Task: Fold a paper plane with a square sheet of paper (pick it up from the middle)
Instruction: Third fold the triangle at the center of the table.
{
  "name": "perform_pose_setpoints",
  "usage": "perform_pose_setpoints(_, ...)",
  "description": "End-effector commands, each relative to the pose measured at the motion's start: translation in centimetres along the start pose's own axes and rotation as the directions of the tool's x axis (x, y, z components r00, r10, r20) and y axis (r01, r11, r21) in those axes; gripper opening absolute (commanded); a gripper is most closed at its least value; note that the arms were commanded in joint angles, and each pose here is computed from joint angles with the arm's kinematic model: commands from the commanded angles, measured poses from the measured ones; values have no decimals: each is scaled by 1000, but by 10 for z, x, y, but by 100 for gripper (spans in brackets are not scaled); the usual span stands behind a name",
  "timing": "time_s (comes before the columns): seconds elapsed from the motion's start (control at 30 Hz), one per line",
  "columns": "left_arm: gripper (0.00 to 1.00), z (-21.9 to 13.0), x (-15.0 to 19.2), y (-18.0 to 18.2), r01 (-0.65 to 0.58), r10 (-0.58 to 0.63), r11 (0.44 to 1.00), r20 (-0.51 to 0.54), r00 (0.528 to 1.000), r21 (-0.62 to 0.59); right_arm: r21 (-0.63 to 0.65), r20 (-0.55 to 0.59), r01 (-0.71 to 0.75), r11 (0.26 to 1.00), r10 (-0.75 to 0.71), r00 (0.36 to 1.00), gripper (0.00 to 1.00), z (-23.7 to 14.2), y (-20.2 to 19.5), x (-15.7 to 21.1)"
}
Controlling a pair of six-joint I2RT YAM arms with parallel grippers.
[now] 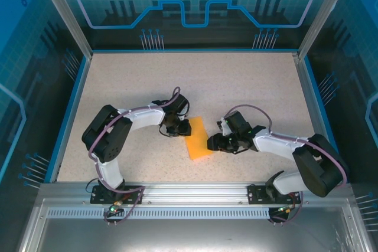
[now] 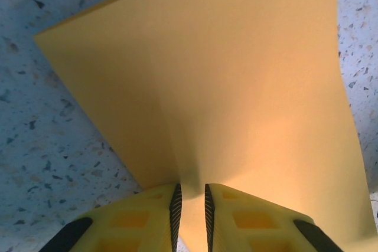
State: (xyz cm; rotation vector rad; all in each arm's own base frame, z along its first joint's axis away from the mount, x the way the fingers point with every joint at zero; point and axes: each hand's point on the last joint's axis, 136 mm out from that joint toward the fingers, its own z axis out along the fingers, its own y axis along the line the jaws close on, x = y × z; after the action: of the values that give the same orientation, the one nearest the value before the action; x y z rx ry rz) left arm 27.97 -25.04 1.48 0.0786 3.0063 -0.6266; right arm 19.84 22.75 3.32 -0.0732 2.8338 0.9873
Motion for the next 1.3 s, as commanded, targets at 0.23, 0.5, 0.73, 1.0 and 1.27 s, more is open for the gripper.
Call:
perform_pose_setpoints(0.23,21,9,7,10,-24,22,999,-31,999,-47,-80,-39,-43,996,40,998,47,2,9,6)
perform_pose_setpoints(0.5,22,9,7,10,-26,25,999,-32,999,-47,-117,-31,-49,992,46,998,37,-4,19,4)
perform_pose_setpoints(0.73,24,9,7,9,-29,27,999,-36,999,-41,-131,-20,-49,990,47,999,29,-10,26,0)
perform_pose_setpoints(1.0,24,8,5,4,-32,31,999,-36,999,-28,-155,-29,-48,987,44,999,12,-9,33,-3)
perform_pose_setpoints(1.27,25,6,5,2,-31,30,999,-38,999,-15,-191,-25,-34,981,30,999,6,-5,50,-12)
